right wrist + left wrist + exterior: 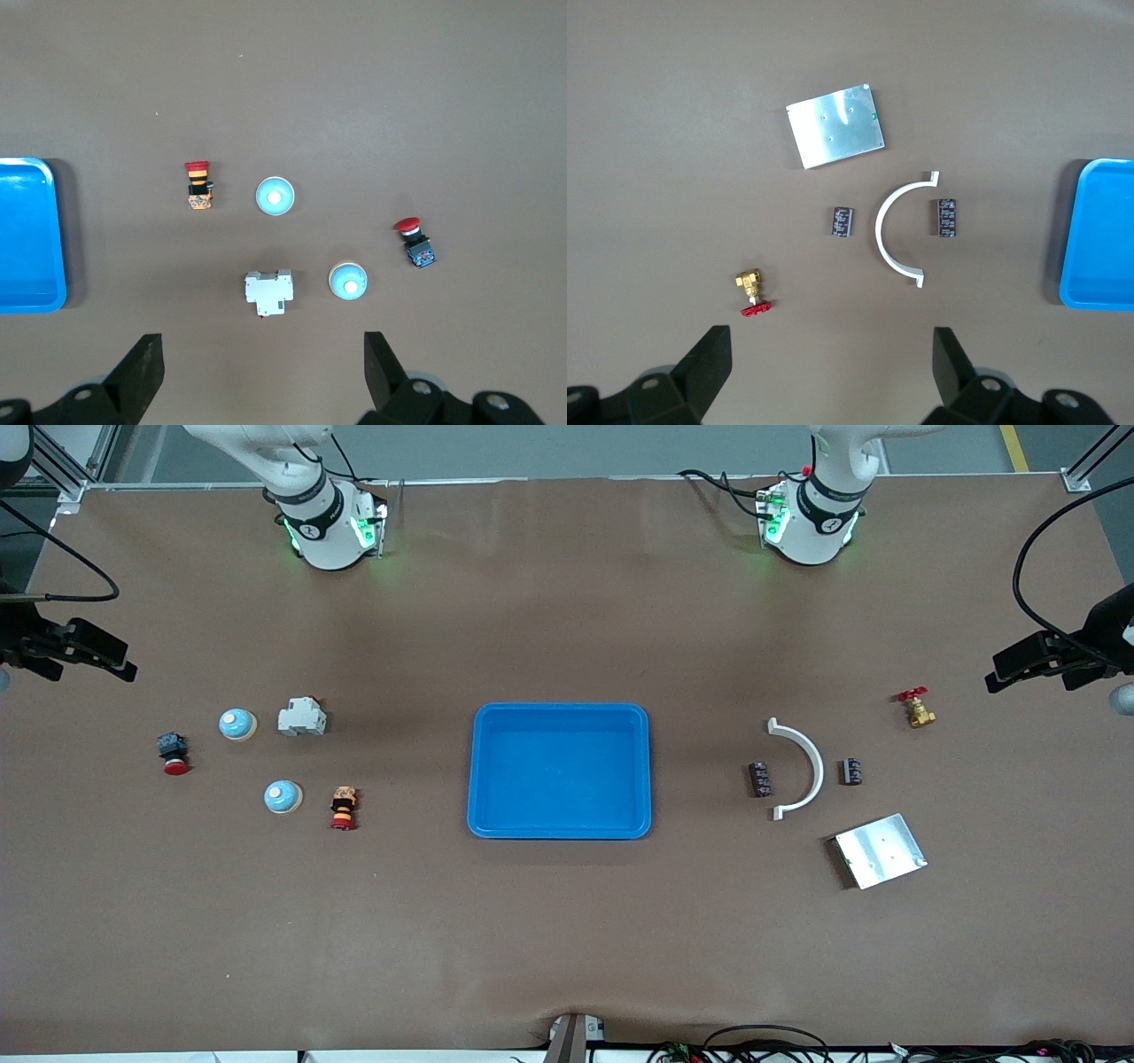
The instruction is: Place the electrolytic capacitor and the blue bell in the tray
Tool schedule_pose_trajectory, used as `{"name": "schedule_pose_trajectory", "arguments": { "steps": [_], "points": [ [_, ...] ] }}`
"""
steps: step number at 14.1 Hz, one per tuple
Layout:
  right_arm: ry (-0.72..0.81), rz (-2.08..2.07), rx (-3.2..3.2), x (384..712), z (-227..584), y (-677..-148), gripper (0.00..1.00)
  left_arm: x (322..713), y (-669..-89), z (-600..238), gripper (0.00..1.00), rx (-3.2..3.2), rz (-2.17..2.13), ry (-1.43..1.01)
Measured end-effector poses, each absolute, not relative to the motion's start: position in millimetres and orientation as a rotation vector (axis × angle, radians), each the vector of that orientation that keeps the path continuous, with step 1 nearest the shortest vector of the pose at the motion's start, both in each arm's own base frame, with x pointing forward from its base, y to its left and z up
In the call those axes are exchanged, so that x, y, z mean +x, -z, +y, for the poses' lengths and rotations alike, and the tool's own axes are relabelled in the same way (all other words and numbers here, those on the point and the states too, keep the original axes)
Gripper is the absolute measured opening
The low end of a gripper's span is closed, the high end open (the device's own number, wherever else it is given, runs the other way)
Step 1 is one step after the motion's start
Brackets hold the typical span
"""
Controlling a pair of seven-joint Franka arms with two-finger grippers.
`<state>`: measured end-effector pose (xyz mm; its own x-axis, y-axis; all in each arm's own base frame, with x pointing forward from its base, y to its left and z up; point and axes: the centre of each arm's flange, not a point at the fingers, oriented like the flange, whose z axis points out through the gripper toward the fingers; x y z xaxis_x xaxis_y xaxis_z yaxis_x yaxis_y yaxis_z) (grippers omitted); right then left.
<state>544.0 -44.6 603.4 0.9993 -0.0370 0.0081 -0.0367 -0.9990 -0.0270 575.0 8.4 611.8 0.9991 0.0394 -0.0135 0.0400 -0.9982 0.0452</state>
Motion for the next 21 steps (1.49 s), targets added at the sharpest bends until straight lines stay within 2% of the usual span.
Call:
{"name": "schedule_pose_trajectory", "arguments": {
  "steps": [13,17,21],
  "points": [
    [0.015,0.070,-3.114,543.2,-49.2,-604.2,1.00,575.0,-604.1,10.6,1.00,3.095,0.068,0.056],
    [0.015,0.071,-3.114,543.1,-49.3,-604.2,1.00,578.4,-574.0,17.8,1.00,3.089,0.116,0.164],
    [0.015,0.072,-3.114,543.1,-49.8,-604.1,1.00,591.9,-526.3,64.0,1.00,2.980,0.311,0.263]
  ]
}}
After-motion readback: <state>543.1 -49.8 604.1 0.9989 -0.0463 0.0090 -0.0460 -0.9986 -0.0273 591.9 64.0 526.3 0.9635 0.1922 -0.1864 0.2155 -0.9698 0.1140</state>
